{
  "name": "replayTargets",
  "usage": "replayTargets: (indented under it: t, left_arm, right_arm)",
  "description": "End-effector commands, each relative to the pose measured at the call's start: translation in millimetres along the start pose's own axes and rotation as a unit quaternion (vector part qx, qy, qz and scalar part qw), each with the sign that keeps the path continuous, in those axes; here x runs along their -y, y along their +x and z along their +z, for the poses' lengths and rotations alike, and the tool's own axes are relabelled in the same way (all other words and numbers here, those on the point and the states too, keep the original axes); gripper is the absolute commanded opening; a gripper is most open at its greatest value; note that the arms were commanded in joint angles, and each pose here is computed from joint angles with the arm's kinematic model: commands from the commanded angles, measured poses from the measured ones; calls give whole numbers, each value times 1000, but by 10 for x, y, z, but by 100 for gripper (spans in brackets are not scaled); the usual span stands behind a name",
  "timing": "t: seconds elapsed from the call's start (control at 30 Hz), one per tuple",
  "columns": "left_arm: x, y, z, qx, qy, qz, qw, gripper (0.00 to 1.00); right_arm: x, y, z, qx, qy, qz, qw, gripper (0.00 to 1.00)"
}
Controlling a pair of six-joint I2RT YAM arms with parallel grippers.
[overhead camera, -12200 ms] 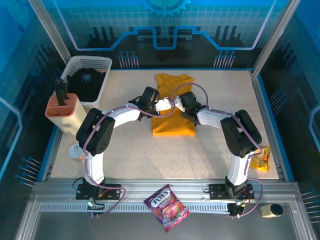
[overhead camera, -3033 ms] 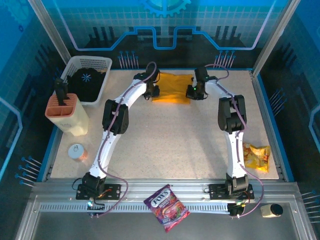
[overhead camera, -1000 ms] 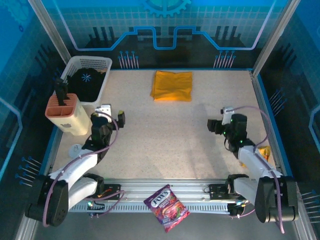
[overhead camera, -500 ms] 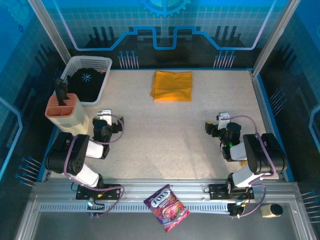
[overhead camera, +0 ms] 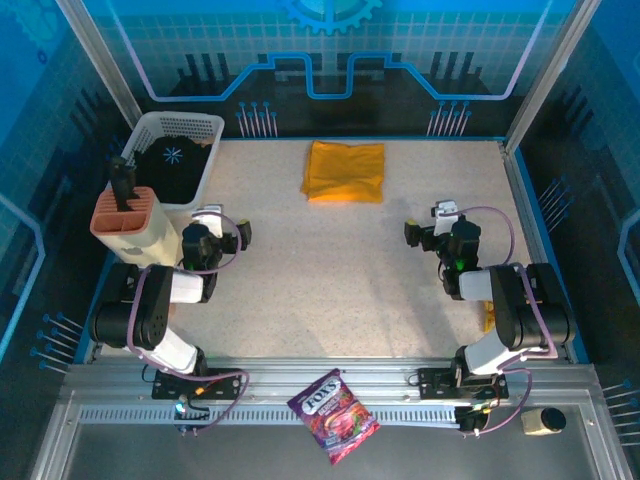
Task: Fold and stack the t-shirts
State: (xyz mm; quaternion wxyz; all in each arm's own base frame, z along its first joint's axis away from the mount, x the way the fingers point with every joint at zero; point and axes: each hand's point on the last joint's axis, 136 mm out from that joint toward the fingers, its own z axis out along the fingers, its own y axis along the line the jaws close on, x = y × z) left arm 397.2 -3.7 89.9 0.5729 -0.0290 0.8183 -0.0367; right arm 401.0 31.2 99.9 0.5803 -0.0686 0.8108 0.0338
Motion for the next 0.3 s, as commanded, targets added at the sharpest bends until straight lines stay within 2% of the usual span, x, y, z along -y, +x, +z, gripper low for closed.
replayTargets:
  t: [0.0,0.27]
  left_arm:
    - [30,-44,0,3,13,-3,1000,99]
    - [43,-40,-2,3,15,-2,1000,100]
  right_arm:
    - [-24,22,-9,-3,2,-7,1000,100]
    - [-24,28,-11,-4,1,-7,1000,100]
